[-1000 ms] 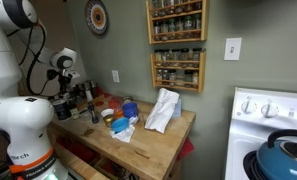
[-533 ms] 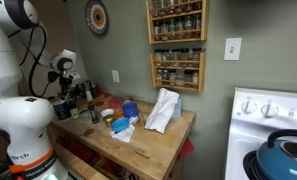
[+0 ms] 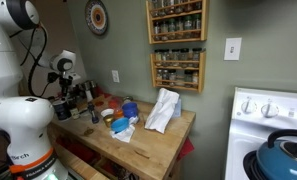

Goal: Close the lid of the brown tube bottle on the counter top

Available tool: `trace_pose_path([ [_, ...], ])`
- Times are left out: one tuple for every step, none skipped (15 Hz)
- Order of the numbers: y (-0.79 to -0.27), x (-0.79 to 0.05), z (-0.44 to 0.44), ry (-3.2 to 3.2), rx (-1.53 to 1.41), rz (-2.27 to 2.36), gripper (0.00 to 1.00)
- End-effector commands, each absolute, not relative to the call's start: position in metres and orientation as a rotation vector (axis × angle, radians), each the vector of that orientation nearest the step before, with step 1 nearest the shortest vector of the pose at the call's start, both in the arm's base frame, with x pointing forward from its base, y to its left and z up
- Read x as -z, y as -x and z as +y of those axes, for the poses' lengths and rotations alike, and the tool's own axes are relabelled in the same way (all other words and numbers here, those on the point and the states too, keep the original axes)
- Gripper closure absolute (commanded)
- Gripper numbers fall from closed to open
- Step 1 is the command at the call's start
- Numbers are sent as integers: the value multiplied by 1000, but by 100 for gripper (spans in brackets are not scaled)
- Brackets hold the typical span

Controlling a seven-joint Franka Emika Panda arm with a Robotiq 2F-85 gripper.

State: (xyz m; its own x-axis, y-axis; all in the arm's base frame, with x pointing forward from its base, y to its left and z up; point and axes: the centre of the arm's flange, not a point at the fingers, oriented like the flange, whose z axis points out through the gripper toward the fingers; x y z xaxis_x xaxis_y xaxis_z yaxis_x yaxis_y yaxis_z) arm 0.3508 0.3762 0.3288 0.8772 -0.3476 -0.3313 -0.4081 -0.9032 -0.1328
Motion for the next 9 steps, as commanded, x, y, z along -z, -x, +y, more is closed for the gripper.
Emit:
trace_pose_path([
  [-346,-320,384,2874,-424,613,100],
  [-346,-319,385,2881,-422,623,100],
  [-346,-319,387,2895,-413,645,100],
  [-345,-318,389,2904,-411,657,100],
  [-344,-319,391,2917,-397,667,100],
  [-343,-319,394,2924,-391,670,100],
  [-341,-320,396,2932,-380,675,100],
  [-339,-320,398,2946,-359,689,100],
  [-338,-320,400,2959,-349,693,100],
])
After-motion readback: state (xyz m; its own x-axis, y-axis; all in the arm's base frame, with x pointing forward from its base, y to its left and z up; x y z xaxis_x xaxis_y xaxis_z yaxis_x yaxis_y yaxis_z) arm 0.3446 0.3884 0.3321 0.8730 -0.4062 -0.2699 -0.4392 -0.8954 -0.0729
